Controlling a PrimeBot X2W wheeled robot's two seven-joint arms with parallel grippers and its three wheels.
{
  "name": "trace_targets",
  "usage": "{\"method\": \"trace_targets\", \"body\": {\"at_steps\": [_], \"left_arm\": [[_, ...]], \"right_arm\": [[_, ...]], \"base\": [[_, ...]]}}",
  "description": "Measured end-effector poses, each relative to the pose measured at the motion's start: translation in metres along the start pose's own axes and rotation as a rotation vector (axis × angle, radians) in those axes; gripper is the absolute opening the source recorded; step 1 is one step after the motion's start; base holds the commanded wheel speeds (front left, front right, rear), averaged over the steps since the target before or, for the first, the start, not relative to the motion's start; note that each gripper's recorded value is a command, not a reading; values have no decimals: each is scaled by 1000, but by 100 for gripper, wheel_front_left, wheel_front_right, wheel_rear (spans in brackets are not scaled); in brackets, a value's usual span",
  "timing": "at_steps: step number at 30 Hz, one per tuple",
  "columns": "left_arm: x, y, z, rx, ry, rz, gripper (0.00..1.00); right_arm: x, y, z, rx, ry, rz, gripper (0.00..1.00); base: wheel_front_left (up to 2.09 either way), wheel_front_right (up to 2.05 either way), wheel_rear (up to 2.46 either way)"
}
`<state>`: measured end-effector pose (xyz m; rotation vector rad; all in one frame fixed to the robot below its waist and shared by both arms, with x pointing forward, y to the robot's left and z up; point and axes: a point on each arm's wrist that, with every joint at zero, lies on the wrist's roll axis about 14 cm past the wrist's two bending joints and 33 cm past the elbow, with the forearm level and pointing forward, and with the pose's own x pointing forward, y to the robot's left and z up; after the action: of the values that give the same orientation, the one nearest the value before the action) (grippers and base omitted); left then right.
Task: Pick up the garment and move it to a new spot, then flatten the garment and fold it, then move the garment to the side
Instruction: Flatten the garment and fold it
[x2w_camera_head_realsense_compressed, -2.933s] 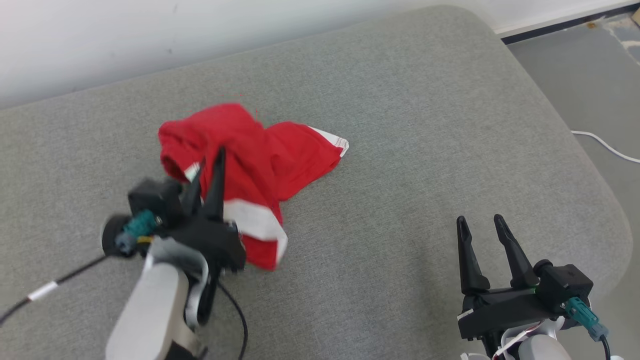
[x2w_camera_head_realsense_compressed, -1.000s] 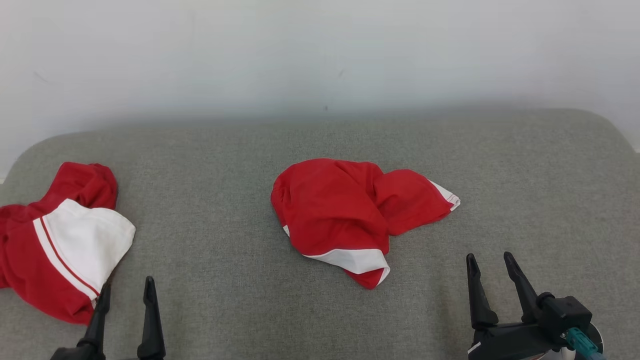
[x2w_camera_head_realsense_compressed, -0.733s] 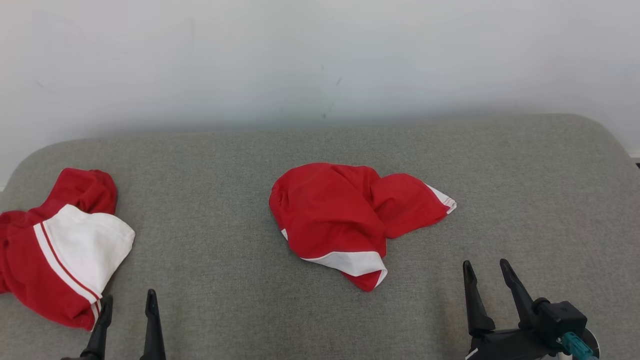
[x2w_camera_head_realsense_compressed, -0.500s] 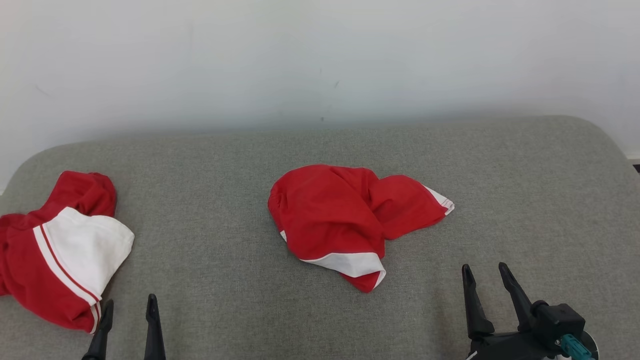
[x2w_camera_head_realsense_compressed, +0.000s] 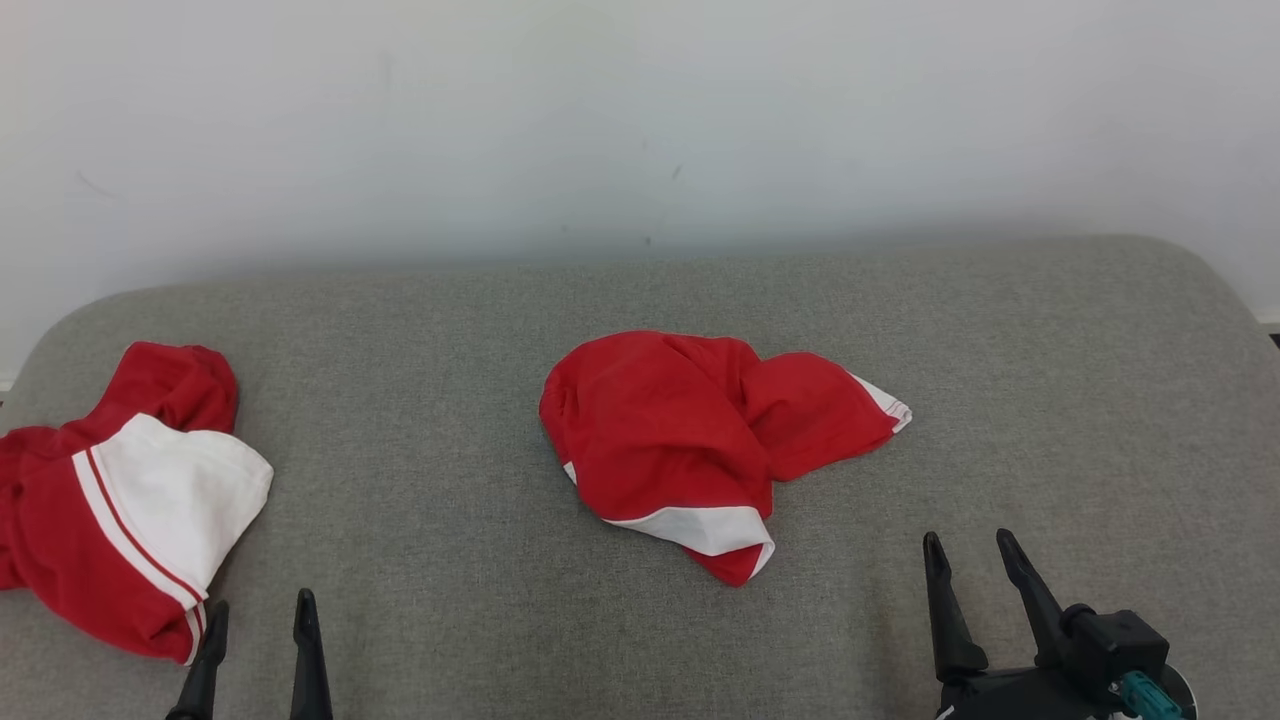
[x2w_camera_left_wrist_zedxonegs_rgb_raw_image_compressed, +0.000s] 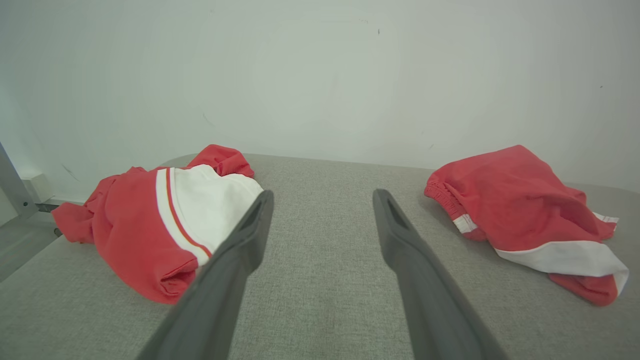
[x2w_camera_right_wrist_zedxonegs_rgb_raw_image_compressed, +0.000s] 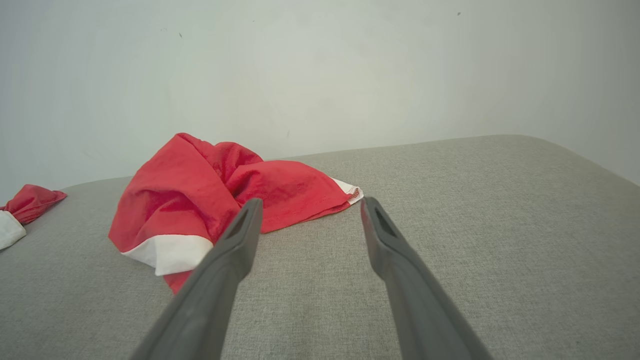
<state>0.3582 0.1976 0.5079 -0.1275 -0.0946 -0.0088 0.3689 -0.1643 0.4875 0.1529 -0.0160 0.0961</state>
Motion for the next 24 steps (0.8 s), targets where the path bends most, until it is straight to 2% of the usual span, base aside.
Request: {"method": "trace_targets", "body": {"at_steps": [12,24], "left_arm": [[2,-2,-2,7,6,-7,100],[70,-60,23,36,-75,-210,100]], "right_arm": [[0,1,-4,1,12,3,100],[-5,-20,-3,9,12,-62,100]], "base": [[0,0,0],[0,0,0]]}}
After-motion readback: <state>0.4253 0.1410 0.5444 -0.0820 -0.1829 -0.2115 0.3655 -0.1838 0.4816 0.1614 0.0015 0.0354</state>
